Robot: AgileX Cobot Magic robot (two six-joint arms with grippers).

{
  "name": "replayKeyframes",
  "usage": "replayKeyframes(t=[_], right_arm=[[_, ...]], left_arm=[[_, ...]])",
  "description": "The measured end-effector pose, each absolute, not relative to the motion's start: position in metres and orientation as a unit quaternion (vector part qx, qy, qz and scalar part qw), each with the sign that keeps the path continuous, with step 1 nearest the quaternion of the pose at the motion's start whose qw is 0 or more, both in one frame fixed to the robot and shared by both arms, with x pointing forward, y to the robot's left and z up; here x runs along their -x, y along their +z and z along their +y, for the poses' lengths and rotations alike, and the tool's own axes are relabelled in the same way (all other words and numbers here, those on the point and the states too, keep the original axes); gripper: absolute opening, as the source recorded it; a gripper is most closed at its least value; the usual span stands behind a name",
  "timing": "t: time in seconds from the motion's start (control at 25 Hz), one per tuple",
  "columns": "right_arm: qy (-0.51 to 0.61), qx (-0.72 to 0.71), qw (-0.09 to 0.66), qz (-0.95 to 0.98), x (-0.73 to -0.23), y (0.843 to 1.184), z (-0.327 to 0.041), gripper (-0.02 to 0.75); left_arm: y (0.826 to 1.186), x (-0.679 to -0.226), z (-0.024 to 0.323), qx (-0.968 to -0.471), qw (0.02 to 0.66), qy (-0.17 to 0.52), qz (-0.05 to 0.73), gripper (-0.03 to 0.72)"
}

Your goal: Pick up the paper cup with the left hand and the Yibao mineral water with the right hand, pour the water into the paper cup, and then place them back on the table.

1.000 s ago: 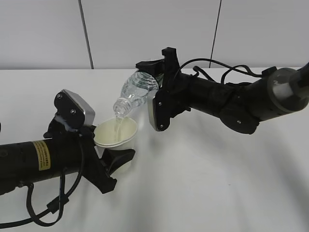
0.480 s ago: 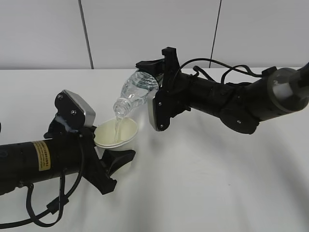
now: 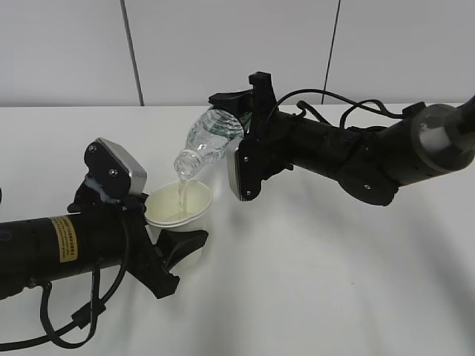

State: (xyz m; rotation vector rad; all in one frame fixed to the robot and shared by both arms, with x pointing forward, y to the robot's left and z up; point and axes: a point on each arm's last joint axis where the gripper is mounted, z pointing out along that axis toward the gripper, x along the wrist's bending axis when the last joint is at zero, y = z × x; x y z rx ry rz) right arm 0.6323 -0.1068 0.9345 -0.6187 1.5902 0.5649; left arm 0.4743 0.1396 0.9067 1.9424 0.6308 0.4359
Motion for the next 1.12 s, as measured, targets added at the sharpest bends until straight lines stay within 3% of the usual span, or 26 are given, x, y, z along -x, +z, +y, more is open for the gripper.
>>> replayKeyframes(t=[1.12], right_arm=[[0.242, 0.274, 0.625, 0.689, -0.6323, 0.9348, -0.1067, 0.450]], left_arm=[[0.9065, -0.4743, 0.1397, -0.805, 0.502, 0.180, 0.261, 0.410]])
